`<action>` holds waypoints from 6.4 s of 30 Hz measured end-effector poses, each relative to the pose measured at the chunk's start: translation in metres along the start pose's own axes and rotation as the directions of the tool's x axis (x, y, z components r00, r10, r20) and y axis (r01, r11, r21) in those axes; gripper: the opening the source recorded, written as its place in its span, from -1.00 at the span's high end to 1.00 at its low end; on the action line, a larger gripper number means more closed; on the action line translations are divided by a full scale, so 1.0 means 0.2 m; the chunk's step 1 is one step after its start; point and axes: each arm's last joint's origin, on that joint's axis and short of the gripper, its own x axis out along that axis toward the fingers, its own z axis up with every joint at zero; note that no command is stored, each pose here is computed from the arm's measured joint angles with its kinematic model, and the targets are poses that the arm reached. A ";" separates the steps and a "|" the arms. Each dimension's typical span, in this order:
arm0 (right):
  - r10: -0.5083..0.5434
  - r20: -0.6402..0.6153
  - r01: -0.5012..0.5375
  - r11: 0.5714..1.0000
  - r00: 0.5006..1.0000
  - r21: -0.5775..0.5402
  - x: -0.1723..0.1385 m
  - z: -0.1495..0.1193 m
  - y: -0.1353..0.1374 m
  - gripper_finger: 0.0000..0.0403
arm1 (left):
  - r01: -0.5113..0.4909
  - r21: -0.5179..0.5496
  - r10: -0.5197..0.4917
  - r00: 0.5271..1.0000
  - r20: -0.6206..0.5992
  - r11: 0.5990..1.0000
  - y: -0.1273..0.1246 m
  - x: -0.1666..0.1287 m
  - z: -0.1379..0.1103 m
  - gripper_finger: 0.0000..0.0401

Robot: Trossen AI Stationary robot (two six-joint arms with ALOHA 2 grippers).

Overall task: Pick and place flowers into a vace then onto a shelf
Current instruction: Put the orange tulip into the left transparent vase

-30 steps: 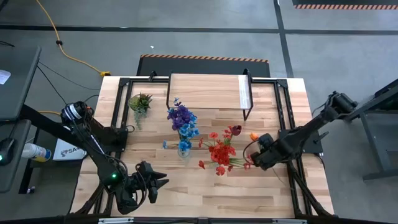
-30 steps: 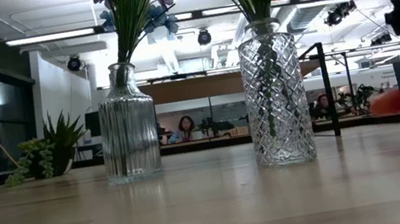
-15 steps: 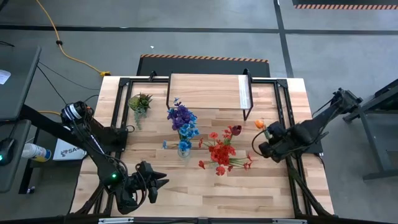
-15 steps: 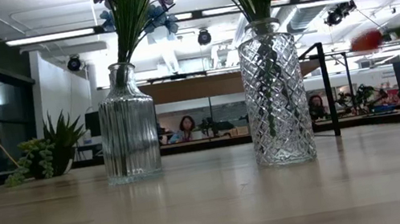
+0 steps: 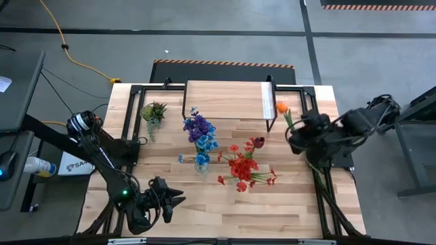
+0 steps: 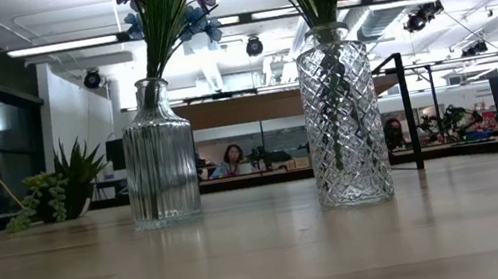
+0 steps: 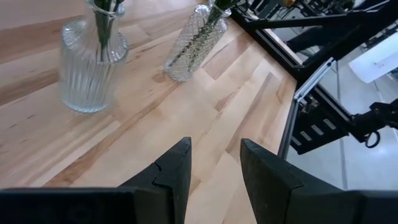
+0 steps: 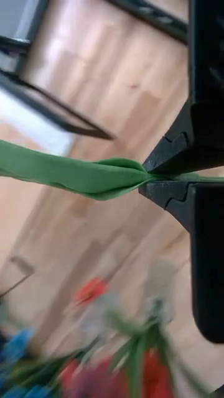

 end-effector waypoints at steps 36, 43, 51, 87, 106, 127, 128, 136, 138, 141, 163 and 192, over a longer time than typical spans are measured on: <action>0.699 0.541 -0.553 0.709 0.468 -0.438 -0.49 0.48 0.44 1.00 | 0.208 -0.015 -0.200 0.955 0.218 0.978 -0.18 -0.13 0.22 0.15; 0.810 0.476 -0.615 0.576 0.342 -0.538 -0.46 0.46 0.61 1.00 | 0.316 0.092 -0.328 0.892 0.311 0.944 -0.27 -0.25 0.41 0.15; 0.892 0.392 -0.675 0.434 0.227 -0.597 -0.38 0.42 0.78 1.00 | 0.391 0.257 -0.466 0.781 0.416 0.884 -0.31 -0.38 0.61 0.15; 0.950 0.306 -0.805 0.231 0.065 -0.547 0.27 0.41 1.28 1.00 | 0.241 0.404 -0.441 0.722 0.533 0.883 -0.25 -0.32 0.84 0.15; 0.940 0.326 -0.809 0.270 0.103 -0.522 0.37 0.45 1.29 1.00 | 0.287 0.404 -0.474 0.718 0.510 0.869 -0.24 -0.23 0.87 0.15; 0.946 0.309 -0.838 0.244 0.096 -0.487 0.49 0.40 1.35 1.00 | 0.261 0.406 -0.452 0.740 0.498 0.876 -0.23 -0.20 0.87 0.15; 0.947 0.307 -0.839 0.241 0.094 -0.488 0.48 0.40 1.35 1.00 | 0.258 0.408 -0.449 0.746 0.492 0.876 -0.22 -0.19 0.87 0.15; 0.958 0.272 -0.842 0.221 0.092 -0.493 0.41 0.43 1.31 1.00 | 0.256 0.405 -0.434 0.782 0.447 0.878 -0.22 -0.17 0.84 0.15; 0.960 0.248 -0.842 0.238 0.129 -0.484 0.41 0.43 1.29 1.00 | 0.260 0.401 -0.435 0.783 0.446 0.878 -0.22 -0.17 0.84 0.15; 0.960 0.225 -0.840 0.257 0.165 -0.479 0.40 0.43 1.28 1.00 | 0.296 0.389 -0.458 0.773 0.438 0.872 -0.22 -0.18 0.85 0.15; 0.944 0.257 -0.822 0.309 0.205 -0.478 0.42 0.43 1.28 1.00 | 0.351 0.387 -0.501 0.758 0.418 0.853 -0.22 -0.19 0.85 0.15; 0.923 0.291 -0.796 0.369 0.253 -0.480 0.43 0.38 1.31 1.00 | 0.316 0.365 -0.462 0.767 0.445 0.876 -0.21 -0.19 0.86 0.15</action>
